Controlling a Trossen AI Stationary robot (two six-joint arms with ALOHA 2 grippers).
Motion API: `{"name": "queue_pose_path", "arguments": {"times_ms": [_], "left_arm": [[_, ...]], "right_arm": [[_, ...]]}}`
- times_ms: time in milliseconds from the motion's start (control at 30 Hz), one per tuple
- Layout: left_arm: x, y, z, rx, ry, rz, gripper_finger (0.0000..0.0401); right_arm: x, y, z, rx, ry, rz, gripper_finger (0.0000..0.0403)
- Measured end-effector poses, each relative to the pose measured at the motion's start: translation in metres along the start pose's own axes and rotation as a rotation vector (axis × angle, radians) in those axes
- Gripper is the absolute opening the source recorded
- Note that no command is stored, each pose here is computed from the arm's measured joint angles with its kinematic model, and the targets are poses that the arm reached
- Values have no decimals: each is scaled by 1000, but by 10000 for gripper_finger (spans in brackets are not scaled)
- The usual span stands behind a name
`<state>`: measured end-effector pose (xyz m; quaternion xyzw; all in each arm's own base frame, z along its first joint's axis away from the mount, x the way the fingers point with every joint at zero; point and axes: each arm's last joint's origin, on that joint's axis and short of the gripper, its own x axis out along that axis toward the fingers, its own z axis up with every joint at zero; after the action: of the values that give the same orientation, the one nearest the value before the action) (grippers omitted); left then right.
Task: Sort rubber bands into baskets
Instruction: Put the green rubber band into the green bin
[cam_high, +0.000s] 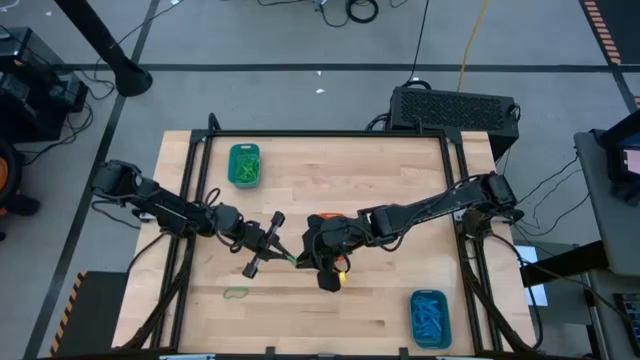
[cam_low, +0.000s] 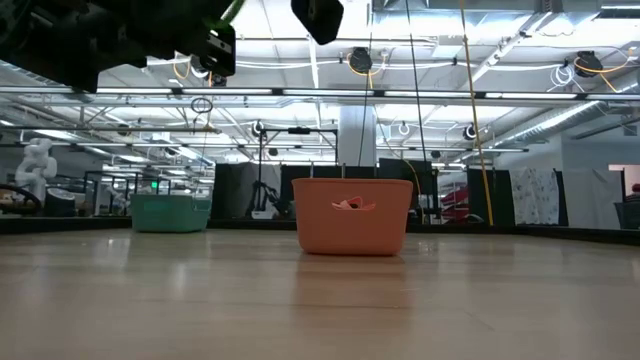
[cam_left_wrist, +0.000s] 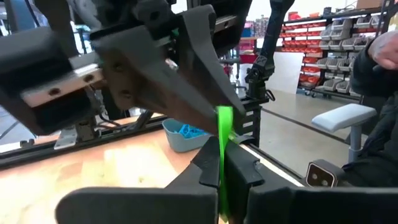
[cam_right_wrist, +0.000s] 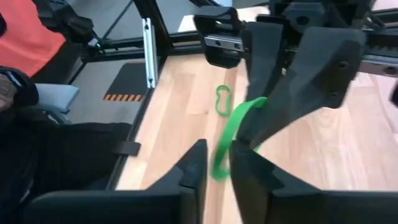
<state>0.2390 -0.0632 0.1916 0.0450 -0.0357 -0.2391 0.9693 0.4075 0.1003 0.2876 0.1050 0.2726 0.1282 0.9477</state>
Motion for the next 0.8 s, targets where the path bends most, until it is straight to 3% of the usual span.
{"name": "queue_pose_path", "arguments": {"times_ms": [133, 233, 500, 633, 800], "left_arm": [[-3, 3, -2, -21, 53, 26, 4], [-13, 12, -1, -48, 164, 143, 3], [-74, 47, 10, -51, 458, 767, 3], [-110, 70, 10, -73, 557, 1114, 2], [-147, 93, -6, -268, 663, 1330, 2]], "right_arm": [[-1, -11, -3, -17, 46, -32, 101], [-3, -20, -11, -4, 145, -72, 130], [-4, -38, -34, 28, 302, -399, 153], [0, -41, -38, -1, 258, -427, 153], [2, -42, -42, -30, 243, -418, 153]]}}
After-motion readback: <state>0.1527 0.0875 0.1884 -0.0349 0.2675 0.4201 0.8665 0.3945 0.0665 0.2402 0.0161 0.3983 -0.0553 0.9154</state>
